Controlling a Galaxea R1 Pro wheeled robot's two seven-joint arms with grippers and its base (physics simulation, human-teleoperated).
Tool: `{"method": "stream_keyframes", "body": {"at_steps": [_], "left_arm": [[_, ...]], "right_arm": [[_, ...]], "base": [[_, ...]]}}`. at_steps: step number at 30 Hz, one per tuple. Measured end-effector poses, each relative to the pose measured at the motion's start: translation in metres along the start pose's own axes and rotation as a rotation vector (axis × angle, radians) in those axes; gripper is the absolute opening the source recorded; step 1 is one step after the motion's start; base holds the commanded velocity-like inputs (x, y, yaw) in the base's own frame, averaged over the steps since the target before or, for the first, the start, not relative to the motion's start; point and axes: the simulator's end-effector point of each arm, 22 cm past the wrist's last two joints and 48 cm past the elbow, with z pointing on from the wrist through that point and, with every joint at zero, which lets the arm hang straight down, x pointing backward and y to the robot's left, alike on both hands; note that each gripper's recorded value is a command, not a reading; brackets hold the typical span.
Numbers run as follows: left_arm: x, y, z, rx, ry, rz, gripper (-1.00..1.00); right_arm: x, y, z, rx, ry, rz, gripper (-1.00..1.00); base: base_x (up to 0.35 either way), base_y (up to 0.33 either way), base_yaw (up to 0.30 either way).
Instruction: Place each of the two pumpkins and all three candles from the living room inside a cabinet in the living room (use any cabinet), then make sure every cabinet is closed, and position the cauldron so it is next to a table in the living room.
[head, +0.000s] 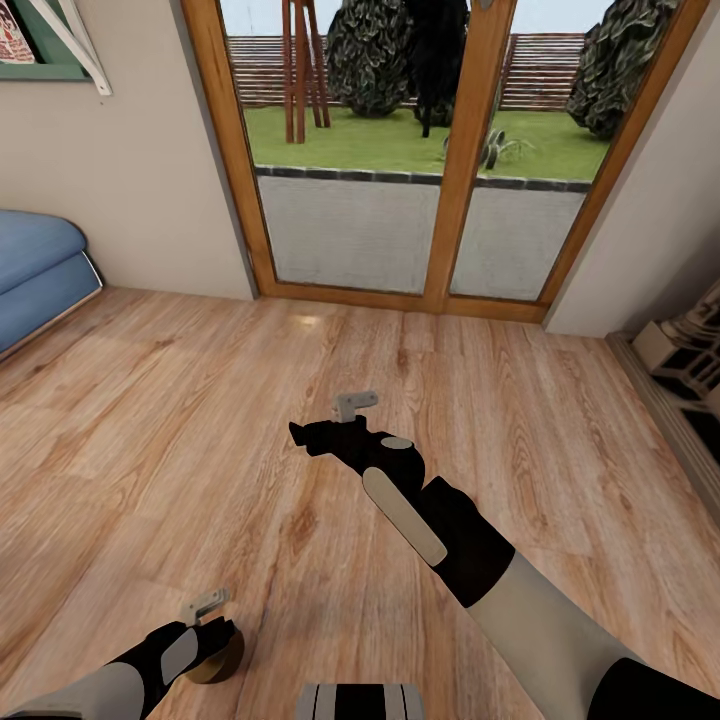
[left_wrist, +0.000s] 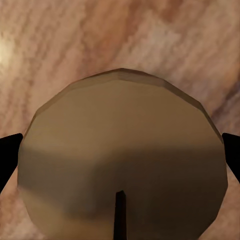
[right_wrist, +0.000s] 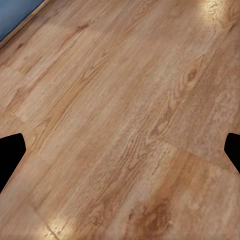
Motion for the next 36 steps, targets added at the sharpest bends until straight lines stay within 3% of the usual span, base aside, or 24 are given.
{"method": "stream_keyframes", "body": {"at_steps": [24, 36], "left_arm": [[0.000, -0.001, 0.000, 0.003, 0.000, -0.002, -1.00], [-0.028, -0.007, -0.018, 0.030, -0.056, -0.018, -1.00]], "right_arm": [[0.000, 0.000, 0.000, 0.000, 0.000, 0.000, 1.00], [-0.023, 0.010, -0.016, 0.003, -0.037, -0.023, 1.00]], "base": [[0.000, 0.000, 0.000], [0.000, 0.000, 0.000]]}}
